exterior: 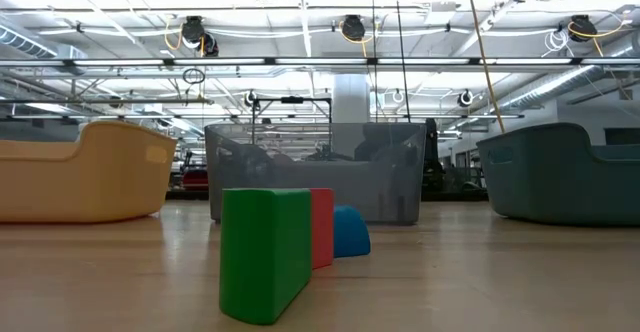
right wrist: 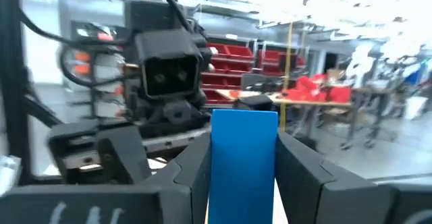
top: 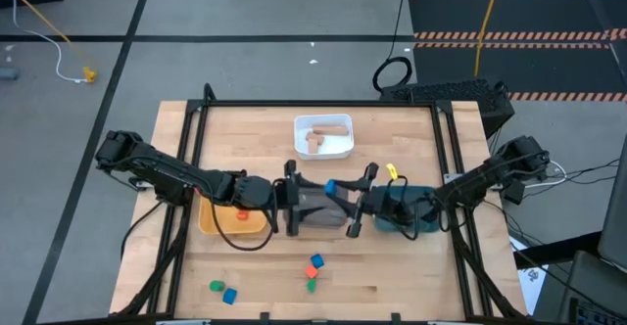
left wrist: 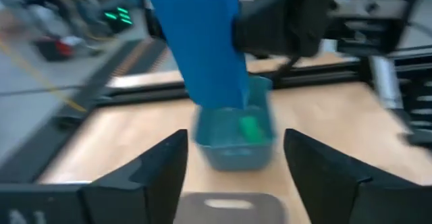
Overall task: Sort & place blocks by color
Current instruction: Put the right small rectangular blue block into the black bin
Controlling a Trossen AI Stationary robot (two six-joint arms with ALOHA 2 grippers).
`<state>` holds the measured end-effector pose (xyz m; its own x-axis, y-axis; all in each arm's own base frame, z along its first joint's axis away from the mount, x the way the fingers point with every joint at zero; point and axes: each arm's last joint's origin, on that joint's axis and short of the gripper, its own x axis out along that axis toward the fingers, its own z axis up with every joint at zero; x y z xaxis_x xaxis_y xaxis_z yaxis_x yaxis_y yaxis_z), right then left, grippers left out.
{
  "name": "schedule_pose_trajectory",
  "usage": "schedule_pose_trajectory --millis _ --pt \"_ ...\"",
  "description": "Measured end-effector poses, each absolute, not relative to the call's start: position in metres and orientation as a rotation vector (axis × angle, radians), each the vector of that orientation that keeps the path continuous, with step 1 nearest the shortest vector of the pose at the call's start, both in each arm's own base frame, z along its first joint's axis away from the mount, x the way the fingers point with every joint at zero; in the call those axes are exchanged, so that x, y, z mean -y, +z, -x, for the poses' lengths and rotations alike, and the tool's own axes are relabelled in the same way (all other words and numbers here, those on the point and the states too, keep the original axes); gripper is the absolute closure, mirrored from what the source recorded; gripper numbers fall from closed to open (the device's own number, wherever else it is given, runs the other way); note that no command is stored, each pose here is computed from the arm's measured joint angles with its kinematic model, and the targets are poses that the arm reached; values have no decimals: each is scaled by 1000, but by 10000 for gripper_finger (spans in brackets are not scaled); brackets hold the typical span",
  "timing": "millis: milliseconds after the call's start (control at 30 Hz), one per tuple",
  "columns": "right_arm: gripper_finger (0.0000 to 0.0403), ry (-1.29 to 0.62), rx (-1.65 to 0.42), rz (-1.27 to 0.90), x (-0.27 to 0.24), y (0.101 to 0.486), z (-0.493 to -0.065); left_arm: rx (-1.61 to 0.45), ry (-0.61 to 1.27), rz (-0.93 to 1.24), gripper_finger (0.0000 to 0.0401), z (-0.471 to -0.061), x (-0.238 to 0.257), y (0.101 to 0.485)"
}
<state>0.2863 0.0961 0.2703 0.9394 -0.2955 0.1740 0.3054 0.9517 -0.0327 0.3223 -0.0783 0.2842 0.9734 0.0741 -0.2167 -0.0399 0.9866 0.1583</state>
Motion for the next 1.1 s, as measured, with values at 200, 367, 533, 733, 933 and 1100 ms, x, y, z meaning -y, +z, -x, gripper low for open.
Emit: schedule_pose_trajectory --millis 200,367,533,733,933,1100 --pt "285 -383 194 51 -76 272 -292 -138 188 -217 106 -324 75 294" --pt "284 -427 251 10 -61 277 -294 -91 222 -237 94 -325 70 299" --pt "284 -343 282 -36 -56 278 -297 -60 308 -185 93 -327 57 303" --pt "283 -345 307 -50 -51 272 -303 -44 348 -147 93 -329 43 304" --pt "283 -352 338 -48 -49 268 -307 -54 369 -119 93 -330 37 303" --pt "283 -355 337 -49 -48 268 -307 -51 372 -87 111 -330 35 302"
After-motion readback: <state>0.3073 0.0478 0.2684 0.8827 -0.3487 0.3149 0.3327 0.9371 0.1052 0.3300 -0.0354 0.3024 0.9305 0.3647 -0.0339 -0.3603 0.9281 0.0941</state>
